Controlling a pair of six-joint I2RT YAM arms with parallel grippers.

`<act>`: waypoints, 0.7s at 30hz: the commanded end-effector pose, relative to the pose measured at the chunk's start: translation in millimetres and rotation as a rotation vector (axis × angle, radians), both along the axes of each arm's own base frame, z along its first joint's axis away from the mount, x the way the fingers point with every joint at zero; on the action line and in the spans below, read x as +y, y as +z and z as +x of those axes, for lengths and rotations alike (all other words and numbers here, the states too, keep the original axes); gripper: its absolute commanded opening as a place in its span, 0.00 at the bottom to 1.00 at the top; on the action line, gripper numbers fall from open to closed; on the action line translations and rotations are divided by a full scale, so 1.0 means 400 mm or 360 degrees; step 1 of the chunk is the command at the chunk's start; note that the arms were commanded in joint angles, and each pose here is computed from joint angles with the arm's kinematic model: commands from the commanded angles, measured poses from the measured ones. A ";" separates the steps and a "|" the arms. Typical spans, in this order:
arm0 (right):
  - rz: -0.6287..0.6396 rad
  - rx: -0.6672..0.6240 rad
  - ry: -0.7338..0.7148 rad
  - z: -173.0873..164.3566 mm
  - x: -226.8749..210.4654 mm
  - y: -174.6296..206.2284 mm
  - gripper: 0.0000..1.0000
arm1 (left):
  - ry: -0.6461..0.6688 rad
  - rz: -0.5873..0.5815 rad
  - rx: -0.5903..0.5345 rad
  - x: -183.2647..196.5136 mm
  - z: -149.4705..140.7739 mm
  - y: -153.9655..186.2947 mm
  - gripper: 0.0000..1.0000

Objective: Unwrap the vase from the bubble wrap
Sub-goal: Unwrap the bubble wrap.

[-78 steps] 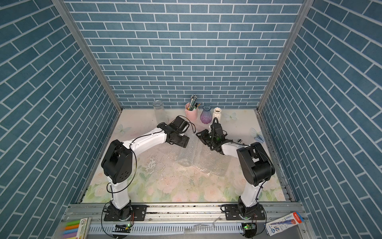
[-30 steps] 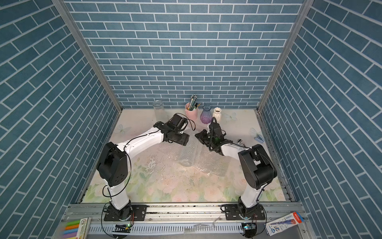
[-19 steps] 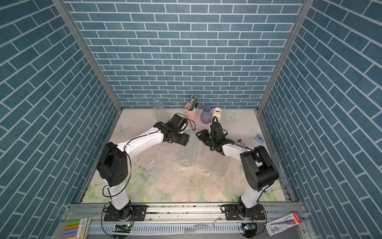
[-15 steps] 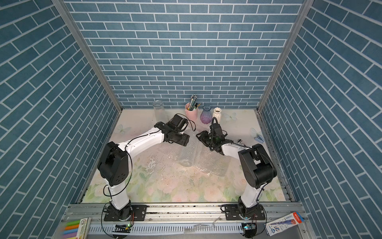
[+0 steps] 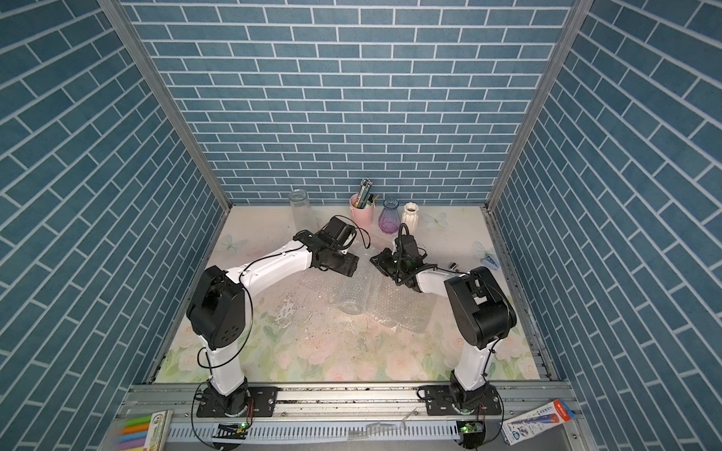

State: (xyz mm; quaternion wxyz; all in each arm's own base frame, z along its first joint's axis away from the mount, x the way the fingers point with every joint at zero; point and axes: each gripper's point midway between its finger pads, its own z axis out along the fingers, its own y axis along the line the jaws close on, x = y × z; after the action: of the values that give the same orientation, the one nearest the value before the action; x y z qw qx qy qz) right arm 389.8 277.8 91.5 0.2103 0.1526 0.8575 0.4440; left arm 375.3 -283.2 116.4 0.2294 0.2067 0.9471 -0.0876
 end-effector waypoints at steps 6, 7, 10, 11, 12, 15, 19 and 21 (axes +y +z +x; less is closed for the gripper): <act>0.0031 -0.0082 0.0002 0.022 0.008 0.053 0.03 | 0.0011 0.0005 0.0009 0.008 -0.003 -0.005 0.76; 0.0019 -0.0089 0.0007 0.022 0.008 0.058 0.02 | 0.0014 0.0002 0.0005 0.009 -0.003 -0.003 0.76; 0.0003 -0.0114 0.0014 0.024 0.007 0.076 0.00 | 0.0025 -0.0011 -0.0007 0.012 -0.006 0.009 0.76; -0.0005 -0.0120 0.0015 0.025 0.006 0.081 0.00 | 0.0031 -0.0023 -0.0018 0.012 -0.006 0.017 0.76; -0.0010 -0.0124 0.0018 0.026 0.006 0.085 0.00 | 0.0036 -0.0034 -0.0029 0.013 -0.006 0.024 0.76; -0.0012 -0.0141 0.0026 0.028 0.009 0.096 0.00 | 0.0046 -0.0053 -0.0050 0.016 -0.009 0.041 0.76; -0.0013 -0.0156 0.0037 0.030 0.013 0.108 0.00 | 0.0071 -0.0054 -0.0066 0.025 -0.012 0.053 0.76; -0.0018 -0.0164 0.0047 0.030 0.017 0.116 0.00 | 0.0090 -0.0070 -0.0074 0.028 -0.014 0.060 0.76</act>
State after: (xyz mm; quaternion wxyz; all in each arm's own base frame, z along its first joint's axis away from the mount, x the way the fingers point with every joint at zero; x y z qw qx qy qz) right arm 397.5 282.5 115.3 0.2245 0.1357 0.8555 0.4465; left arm 370.6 -278.6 130.9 0.2456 0.1909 0.9454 -0.0974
